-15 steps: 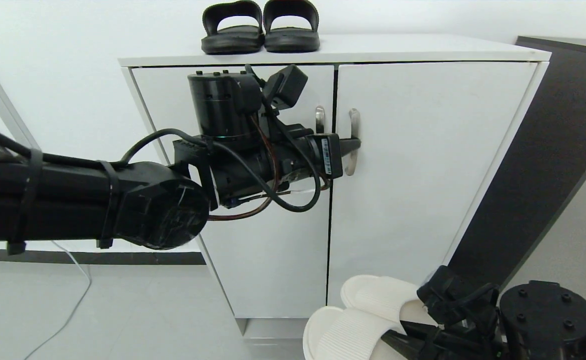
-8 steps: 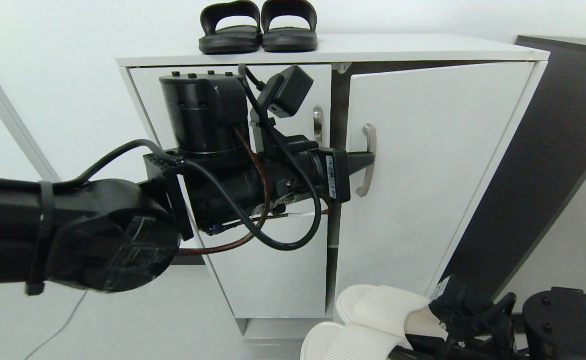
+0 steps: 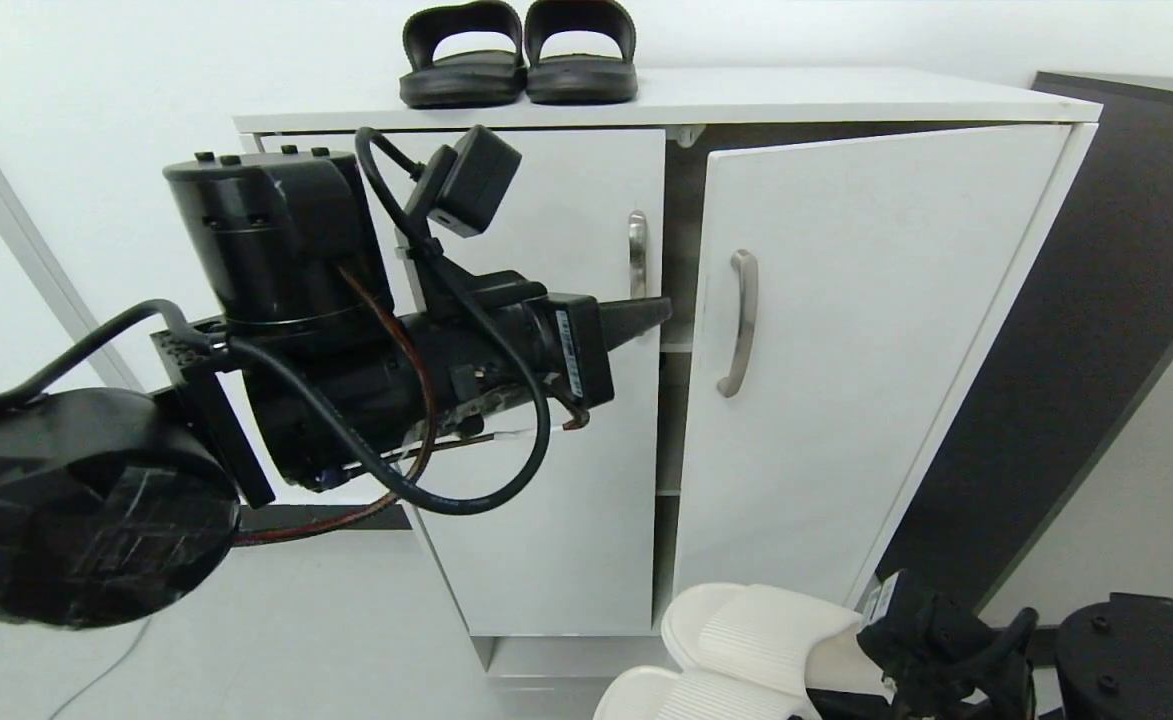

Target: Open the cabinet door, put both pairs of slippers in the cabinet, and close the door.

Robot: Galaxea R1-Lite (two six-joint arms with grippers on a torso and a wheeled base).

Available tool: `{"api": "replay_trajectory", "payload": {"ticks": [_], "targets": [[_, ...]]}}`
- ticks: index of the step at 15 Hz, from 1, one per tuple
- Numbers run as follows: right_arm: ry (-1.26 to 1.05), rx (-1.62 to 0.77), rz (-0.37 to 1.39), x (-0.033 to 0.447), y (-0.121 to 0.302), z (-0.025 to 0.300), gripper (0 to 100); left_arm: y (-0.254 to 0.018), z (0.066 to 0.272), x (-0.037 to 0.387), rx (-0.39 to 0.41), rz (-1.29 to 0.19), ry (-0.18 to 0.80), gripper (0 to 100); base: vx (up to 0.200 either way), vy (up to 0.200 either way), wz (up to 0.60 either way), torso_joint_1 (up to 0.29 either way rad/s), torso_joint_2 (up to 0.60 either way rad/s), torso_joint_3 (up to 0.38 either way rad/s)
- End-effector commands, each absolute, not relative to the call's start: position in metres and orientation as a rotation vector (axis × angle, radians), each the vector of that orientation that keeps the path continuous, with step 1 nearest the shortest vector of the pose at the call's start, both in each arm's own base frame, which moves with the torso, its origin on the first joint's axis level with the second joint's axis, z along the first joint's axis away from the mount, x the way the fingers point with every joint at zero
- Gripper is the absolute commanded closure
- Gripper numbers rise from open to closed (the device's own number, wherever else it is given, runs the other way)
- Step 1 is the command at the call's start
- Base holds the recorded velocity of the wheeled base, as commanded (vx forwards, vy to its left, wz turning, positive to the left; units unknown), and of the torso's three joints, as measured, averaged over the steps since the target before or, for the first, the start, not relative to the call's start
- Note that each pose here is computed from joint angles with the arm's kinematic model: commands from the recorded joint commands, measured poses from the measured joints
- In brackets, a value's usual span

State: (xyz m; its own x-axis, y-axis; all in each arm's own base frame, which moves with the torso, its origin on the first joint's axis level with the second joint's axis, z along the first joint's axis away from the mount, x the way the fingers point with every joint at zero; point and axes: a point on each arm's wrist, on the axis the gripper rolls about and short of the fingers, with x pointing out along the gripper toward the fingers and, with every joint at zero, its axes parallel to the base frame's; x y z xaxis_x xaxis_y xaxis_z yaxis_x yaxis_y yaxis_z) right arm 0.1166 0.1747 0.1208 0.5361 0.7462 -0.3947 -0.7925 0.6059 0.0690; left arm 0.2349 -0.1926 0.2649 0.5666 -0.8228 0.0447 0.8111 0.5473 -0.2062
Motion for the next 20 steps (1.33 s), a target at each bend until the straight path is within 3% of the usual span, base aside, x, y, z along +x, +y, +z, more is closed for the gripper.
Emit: {"api": "replay_trajectory", "payload": {"ticks": [1,7,13,15,20], "targets": [[0.411,-0.124,0.919,0.117,0.175,0.12,100,-0.195,0.263,0.252,-0.221,-0.938,0.063,100,0.0,0.0,0.0,0.0,0.0,0.0],[0.413,-0.149,0.924,0.116,0.175,0.118,100,-0.22,0.267,0.285,-0.242,-0.948,0.037,100,0.0,0.0,0.0,0.0,0.0,0.0],[0.429,-0.161,0.934,0.114,0.177,0.114,100,-0.227,0.271,0.292,-0.255,-0.953,0.016,100,0.0,0.0,0.0,0.0,0.0,0.0],[0.442,-0.172,0.943,0.112,0.18,0.111,100,-0.227,0.273,0.291,-0.276,-0.951,0.02,100,-0.2,0.0,0.0,0.005,0.0,0.009],[0.463,-0.189,0.972,0.105,0.179,0.106,100,-0.246,0.269,0.235,-0.265,-1.086,0.073,100,-0.2,0.0,0.0,0.003,0.0,0.001]]}}
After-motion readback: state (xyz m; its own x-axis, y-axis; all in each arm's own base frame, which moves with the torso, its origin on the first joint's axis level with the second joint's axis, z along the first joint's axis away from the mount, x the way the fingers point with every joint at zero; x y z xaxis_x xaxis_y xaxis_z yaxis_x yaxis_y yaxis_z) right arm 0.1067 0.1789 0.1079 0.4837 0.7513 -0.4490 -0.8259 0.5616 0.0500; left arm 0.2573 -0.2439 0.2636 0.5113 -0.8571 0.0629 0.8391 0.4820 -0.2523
